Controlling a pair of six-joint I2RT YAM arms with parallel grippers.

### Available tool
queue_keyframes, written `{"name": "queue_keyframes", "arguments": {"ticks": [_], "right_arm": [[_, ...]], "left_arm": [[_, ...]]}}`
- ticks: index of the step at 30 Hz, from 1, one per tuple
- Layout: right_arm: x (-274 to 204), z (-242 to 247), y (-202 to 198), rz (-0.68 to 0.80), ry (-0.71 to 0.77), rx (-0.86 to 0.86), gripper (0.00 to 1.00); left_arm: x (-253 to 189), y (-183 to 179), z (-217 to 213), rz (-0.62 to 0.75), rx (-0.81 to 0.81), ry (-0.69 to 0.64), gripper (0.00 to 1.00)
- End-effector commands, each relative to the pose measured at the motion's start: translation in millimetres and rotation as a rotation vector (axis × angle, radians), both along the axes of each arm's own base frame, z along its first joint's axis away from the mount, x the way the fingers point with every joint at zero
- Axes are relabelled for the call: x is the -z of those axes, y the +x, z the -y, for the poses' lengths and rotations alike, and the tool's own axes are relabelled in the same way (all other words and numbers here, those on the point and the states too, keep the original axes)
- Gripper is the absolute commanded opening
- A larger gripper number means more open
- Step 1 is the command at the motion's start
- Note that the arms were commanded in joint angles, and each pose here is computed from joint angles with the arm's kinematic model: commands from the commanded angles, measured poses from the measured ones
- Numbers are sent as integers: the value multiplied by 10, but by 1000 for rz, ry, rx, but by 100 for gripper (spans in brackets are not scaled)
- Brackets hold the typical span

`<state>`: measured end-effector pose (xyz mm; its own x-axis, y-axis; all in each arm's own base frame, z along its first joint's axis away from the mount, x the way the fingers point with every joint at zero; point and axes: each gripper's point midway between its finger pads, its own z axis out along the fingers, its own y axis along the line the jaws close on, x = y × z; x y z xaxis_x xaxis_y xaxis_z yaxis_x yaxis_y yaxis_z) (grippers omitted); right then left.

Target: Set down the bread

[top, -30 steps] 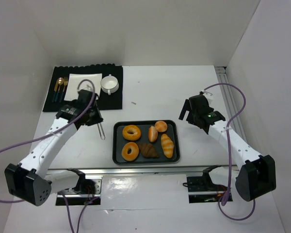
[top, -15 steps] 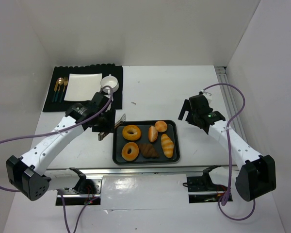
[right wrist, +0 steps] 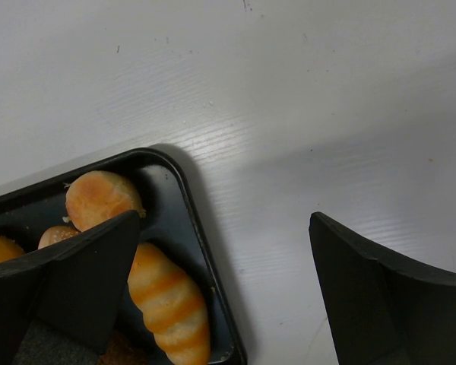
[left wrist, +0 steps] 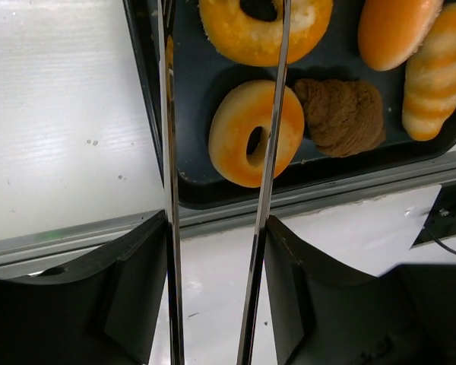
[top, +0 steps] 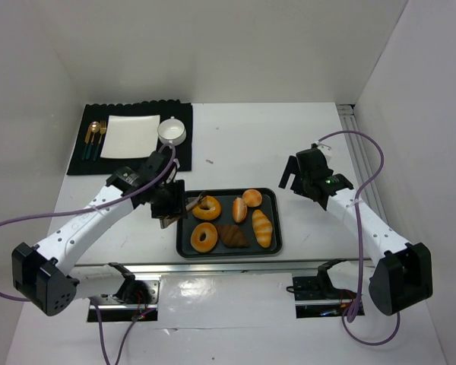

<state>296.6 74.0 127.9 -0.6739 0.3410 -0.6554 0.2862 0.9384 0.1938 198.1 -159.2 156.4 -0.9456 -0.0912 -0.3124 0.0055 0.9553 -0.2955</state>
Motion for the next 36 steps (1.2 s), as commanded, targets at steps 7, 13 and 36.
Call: {"name": "queue_keyframes", "arguments": {"ticks": [7, 13, 36], "right_arm": [[-193, -40, 122, 81, 19, 4, 99], [-159, -57, 122, 69, 22, -3, 99], [-173, -82, 138, 76, 33, -10, 99]], "left_arm": [[-78, -78, 50, 0, -60, -80, 62], [60, -166, 178, -74, -12, -127, 54], [-921, 765, -613, 243, -277, 48, 0]]}}
